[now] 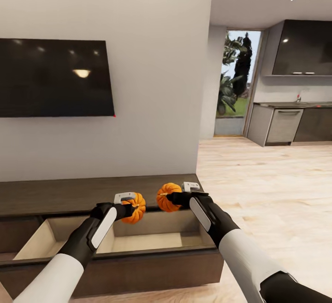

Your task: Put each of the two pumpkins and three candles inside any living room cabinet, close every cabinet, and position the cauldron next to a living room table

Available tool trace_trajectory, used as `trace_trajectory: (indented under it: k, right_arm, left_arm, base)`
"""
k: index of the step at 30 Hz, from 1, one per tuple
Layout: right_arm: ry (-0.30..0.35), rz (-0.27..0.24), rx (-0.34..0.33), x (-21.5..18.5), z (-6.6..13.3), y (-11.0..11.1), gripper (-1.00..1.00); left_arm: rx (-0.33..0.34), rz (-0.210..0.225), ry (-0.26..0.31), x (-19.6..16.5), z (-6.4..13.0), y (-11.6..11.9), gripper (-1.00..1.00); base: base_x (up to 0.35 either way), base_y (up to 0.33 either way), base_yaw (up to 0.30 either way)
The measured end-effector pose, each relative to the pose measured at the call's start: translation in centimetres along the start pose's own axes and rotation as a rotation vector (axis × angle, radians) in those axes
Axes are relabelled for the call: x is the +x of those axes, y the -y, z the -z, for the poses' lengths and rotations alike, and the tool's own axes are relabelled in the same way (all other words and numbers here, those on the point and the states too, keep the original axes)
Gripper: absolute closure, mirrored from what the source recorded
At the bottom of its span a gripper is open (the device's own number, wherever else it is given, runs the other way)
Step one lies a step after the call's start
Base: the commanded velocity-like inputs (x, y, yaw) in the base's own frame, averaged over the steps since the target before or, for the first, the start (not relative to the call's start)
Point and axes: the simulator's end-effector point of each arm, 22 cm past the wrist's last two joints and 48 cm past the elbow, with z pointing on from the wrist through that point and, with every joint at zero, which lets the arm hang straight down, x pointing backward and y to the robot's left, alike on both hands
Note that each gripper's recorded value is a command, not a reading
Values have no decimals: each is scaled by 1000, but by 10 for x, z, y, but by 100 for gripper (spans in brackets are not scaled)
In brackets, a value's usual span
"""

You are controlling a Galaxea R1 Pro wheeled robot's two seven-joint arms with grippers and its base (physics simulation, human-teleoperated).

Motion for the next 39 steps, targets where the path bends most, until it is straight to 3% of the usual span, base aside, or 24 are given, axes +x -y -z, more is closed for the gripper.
trace_trajectory:
  k: [16,23,39]
  right_arm:
    - [-10,2,7,12,-5,7,100]
    - [-121,1,16,52,-11,13,100]
    - [-129,5,21,86,-25,21,100]
  left_arm:
    - [-4,-3,-3,10,-6,-2,100]
    - [-5,-1,-11,25,-15,-5,100]
    - [8,1,-28,61,-36,-3,100]
  base:
    - [66,0,0]
    - [0,0,0]
    - [0,0,0]
